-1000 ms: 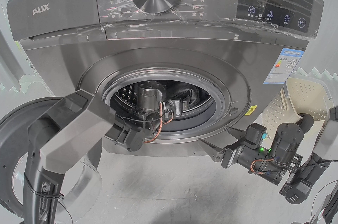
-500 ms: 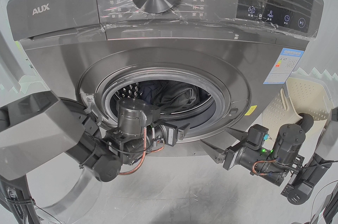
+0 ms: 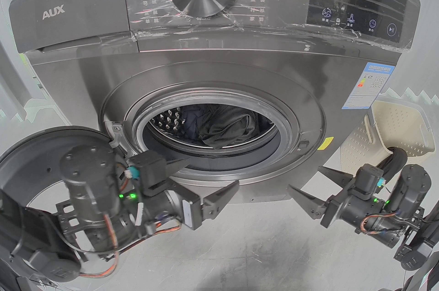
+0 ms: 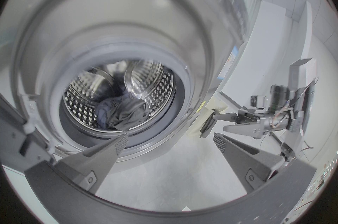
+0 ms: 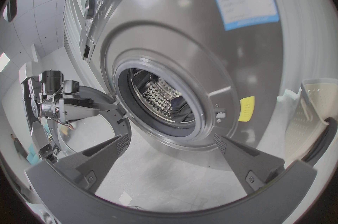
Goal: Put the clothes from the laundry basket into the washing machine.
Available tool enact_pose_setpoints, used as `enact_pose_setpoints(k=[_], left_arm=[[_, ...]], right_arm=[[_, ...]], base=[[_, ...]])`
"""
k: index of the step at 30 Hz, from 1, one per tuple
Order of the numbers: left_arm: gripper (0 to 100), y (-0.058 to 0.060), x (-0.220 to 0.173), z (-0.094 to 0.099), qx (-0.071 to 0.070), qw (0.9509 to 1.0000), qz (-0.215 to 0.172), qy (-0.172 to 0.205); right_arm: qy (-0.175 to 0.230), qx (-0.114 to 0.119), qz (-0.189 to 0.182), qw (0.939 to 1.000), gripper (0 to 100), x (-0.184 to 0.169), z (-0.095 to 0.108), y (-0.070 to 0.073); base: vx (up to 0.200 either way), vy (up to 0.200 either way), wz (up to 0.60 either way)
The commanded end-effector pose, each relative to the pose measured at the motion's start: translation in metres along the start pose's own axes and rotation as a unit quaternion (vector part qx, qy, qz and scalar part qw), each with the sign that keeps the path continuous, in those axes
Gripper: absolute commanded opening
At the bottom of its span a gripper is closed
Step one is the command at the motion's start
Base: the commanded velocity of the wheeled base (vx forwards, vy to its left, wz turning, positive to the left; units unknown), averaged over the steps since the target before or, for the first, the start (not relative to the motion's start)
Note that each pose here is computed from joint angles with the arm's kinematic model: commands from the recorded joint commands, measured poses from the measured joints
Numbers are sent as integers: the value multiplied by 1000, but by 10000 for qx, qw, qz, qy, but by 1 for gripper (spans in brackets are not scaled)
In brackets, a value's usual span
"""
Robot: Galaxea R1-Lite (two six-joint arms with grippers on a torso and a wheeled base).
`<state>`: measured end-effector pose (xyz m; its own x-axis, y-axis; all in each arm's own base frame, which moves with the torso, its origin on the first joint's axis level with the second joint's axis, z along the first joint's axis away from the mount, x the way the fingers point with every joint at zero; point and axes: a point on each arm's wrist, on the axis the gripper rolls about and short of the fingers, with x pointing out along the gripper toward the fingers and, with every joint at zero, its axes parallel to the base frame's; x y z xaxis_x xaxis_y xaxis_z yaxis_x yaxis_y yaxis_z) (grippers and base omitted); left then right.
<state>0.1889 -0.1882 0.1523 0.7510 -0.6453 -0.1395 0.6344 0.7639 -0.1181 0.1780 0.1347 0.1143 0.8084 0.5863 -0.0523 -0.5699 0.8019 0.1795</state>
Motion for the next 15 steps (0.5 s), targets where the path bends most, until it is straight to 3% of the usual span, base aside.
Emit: enact_pose_setpoints(k=[1, 4, 13, 15], left_arm=[[100, 3, -80, 16, -126, 9973, -74, -719], [100, 12, -105, 17, -168, 9945, 289, -996], [100, 24, -148, 11, -180, 9880, 663, -1387], [100, 28, -150, 10, -151, 9869, 806, -1386]], right_arm=[[-688, -133, -296, 9971, 100, -48, 27, -11], [-892, -192, -421, 9949, 100, -62, 33, -14], [-1100, -184, -748, 9909, 100, -79, 39, -21], [-1046, -174, -788, 9912, 100, -82, 39, -21]], base=[[0, 0, 0], [0, 0, 0], [0, 0, 0], [-200, -200, 0]])
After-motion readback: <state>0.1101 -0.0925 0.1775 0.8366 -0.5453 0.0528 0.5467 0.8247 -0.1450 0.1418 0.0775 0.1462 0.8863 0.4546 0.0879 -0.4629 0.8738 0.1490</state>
